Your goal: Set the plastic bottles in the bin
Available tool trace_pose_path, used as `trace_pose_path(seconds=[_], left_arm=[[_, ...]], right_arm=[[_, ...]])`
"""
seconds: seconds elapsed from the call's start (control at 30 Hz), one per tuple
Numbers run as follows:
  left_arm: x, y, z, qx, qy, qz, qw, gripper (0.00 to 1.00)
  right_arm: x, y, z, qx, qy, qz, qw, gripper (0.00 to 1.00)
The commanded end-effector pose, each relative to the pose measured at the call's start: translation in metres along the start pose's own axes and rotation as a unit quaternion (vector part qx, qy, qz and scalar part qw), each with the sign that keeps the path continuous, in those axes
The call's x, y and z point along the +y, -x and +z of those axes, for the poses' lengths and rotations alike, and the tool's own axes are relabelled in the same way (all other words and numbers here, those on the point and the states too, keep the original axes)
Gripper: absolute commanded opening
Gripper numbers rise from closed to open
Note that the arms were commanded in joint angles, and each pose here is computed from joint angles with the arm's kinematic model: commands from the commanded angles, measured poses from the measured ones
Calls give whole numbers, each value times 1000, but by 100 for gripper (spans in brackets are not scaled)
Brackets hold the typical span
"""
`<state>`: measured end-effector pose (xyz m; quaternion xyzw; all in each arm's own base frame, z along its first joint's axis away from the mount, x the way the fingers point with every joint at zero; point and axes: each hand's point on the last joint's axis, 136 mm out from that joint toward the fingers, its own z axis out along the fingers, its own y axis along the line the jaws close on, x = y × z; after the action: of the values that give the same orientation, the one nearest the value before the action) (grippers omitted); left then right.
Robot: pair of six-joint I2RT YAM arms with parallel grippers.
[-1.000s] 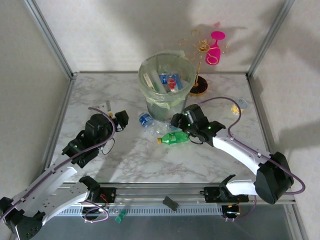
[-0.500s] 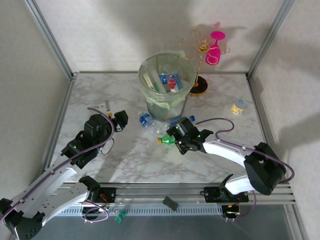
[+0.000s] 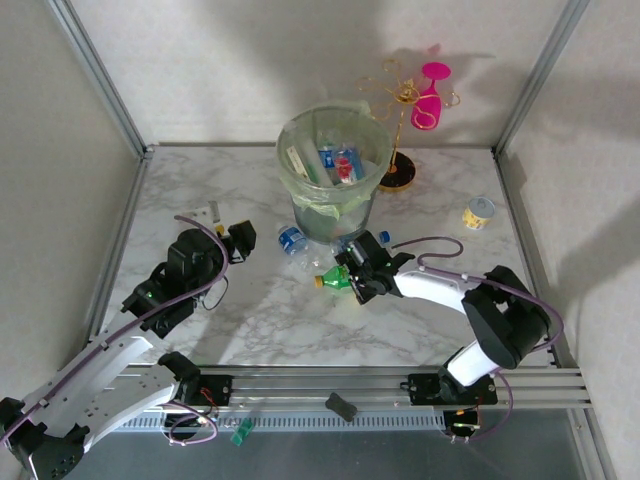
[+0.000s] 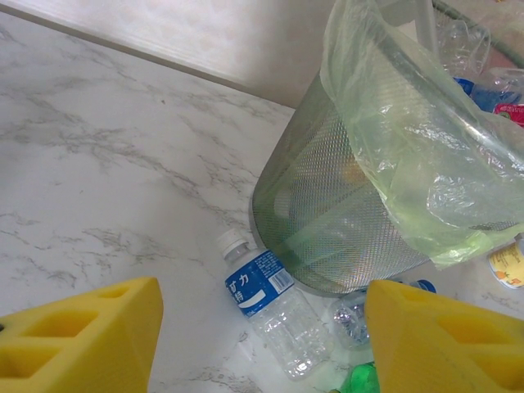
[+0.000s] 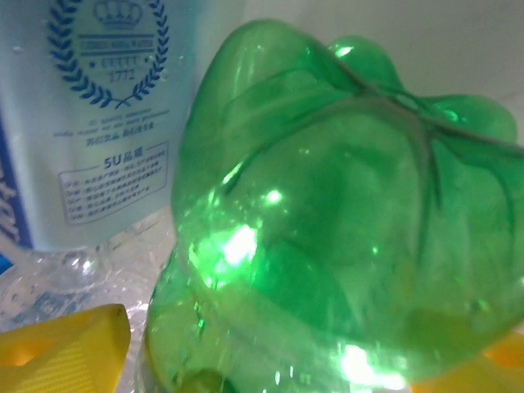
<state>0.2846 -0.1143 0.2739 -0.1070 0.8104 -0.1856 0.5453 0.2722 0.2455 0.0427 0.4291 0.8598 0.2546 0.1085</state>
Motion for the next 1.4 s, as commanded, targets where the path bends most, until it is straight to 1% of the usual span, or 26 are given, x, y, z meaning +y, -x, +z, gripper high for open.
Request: trace_pose_path(seconds=[0.0, 0.1, 0.17, 0.27, 0.33, 0.7, 0.83, 0.97, 1.07, 1.17, 1.23, 1.37], left_arm=[[4, -1, 0, -7, 8, 8, 1000, 66], [5, -1, 0, -7, 10, 8, 1000, 66], [5, -2, 0, -7, 10, 9, 1000, 66], [6, -2, 0, -7, 12, 8, 1000, 66], [5, -2, 1, -7, 11, 9, 1000, 66], [5, -4, 3, -3, 14, 11, 1000, 66], [4, 0, 0, -4, 14, -5, 1000, 66], [-18, 10, -7, 10, -29, -31, 999, 66], [-36, 25, -15, 9, -64, -52, 997, 66], [-50, 40, -21, 3, -88, -55, 995, 66], [-56, 51, -25, -10, -95, -49, 994, 66], [-61, 61, -28, -25, -104, -45, 993, 66]], right_arm=[[10, 6, 6, -8, 13, 11, 1000, 79], [4, 8, 9, -9, 11, 18, 1000, 67], [1, 7, 11, -2, 11, 23, 1000, 63], [-1, 6, 10, 1, 11, 30, 999, 60], [-1, 6, 7, 3, 13, 33, 999, 54], [10, 19, -28, -26, 43, 32, 998, 46], [16, 24, -45, -39, 57, 18, 997, 35], [33, 33, -75, -66, 92, -11, 993, 36], [43, 37, -98, -83, 120, -37, 989, 37], [52, 39, -118, -95, 157, -64, 981, 37], [60, 41, -136, -109, 188, -86, 972, 36], [82, 43, -171, -139, 244, -151, 948, 36]])
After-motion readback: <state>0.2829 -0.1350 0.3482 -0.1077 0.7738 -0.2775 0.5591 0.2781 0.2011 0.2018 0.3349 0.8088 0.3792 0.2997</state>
